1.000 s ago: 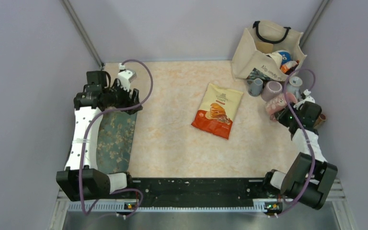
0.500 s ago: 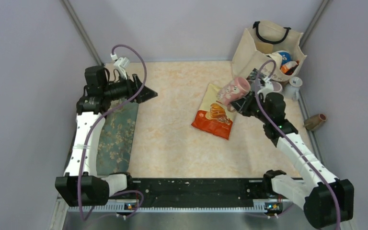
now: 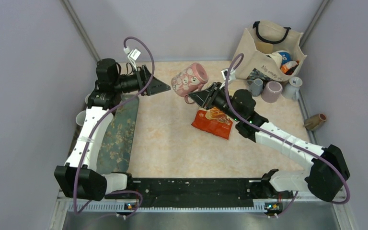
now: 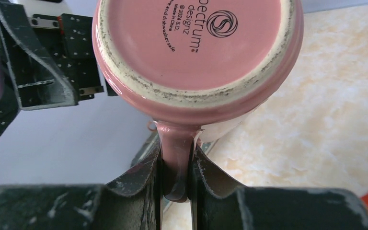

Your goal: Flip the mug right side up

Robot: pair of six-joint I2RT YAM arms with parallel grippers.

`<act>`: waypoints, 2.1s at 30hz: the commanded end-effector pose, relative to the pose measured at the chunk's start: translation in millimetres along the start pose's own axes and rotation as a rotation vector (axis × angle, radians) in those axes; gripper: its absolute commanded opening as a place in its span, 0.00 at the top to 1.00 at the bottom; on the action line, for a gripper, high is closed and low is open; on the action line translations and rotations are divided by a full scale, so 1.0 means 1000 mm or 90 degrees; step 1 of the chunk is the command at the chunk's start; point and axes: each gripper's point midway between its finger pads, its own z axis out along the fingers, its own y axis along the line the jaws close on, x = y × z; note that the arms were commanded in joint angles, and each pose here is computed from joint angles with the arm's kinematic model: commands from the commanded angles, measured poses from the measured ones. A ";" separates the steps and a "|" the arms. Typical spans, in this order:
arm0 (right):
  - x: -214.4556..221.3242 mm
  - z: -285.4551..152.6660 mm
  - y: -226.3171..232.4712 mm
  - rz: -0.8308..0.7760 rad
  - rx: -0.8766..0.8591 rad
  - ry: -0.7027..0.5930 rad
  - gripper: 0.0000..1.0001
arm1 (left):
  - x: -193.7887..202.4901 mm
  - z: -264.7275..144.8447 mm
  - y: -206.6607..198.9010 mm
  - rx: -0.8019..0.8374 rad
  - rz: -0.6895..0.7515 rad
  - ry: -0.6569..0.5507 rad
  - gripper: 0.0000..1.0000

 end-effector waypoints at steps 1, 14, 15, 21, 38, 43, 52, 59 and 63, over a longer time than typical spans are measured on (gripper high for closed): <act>-0.085 0.000 0.091 -0.004 -0.175 -0.185 1.00 | -0.011 0.002 -0.013 0.035 0.002 -0.018 0.26; -0.081 0.006 0.126 0.041 -0.258 -0.195 1.00 | -0.028 0.005 -0.032 0.090 -0.016 -0.032 0.29; -0.080 0.007 0.129 0.046 -0.265 -0.192 1.00 | -0.031 0.004 -0.035 0.096 -0.008 -0.038 0.31; -0.066 0.021 0.138 0.069 -0.289 -0.165 1.00 | -0.043 0.002 -0.056 0.138 0.009 -0.055 0.50; 0.015 0.064 0.044 0.093 -0.035 -0.023 0.39 | -0.038 -0.017 0.043 -0.225 0.142 -0.073 1.00; 0.059 0.060 0.011 0.075 0.044 0.085 0.08 | -0.016 -0.042 0.105 -0.391 0.198 -0.005 1.00; 0.068 0.049 -0.004 -0.029 0.098 0.155 0.04 | 0.047 -0.123 0.192 -0.634 0.291 0.255 1.00; 0.042 0.033 -0.013 -0.141 0.152 0.144 0.03 | 0.089 -0.200 0.222 -0.707 0.263 0.423 1.00; 0.026 0.026 -0.018 -0.187 0.178 0.124 0.01 | 0.095 -0.225 0.241 -0.741 0.229 0.477 1.00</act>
